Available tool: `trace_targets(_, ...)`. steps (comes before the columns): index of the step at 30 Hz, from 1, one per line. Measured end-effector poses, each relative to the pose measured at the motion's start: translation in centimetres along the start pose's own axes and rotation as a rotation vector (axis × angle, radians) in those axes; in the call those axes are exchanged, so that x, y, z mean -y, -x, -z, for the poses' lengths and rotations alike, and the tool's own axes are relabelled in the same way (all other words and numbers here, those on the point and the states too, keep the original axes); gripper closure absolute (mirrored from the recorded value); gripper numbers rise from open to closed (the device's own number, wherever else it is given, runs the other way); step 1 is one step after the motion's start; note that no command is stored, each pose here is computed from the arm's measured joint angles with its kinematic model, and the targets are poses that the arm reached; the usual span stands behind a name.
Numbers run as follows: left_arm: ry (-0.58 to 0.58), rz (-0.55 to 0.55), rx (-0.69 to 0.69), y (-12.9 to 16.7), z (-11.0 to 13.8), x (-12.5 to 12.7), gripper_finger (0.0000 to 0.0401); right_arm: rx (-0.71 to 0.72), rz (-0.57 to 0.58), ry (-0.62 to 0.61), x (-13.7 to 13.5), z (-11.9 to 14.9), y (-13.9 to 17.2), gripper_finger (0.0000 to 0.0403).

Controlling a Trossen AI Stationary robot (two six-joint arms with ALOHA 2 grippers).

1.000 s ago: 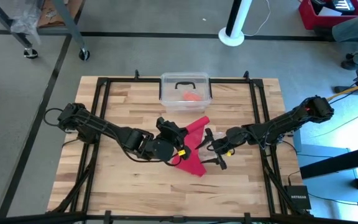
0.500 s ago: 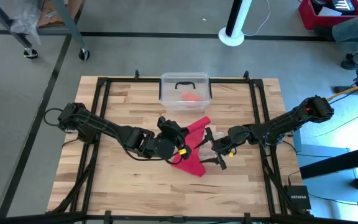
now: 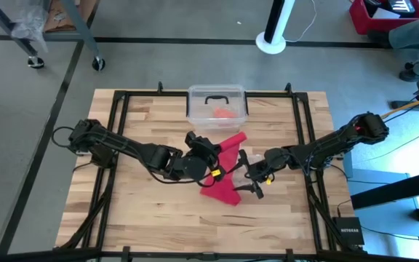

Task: Roll bandage
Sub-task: Roll the red bandage

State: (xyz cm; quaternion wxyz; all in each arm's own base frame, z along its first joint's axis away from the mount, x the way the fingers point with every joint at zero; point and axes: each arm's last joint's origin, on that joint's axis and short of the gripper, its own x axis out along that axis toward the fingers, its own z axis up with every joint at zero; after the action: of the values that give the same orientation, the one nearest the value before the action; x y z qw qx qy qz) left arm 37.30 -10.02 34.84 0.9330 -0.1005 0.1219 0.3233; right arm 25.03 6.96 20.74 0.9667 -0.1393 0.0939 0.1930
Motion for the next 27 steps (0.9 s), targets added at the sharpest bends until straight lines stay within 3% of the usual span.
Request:
trace_targets(13, -0.075, 0.124, -0.02, -1.2, -1.1, -0.6, 0.0397, -0.055, 0.092, -0.038, 2.5, 1.0, 0.4, 0.0109)
trace_targets(27, -0.31, 0.245, 0.09, 3.3, -4.3, -1.2, 0.0397, -0.092, 0.104, -0.122, 2.4, 0.5, 1.7, 0.0109)
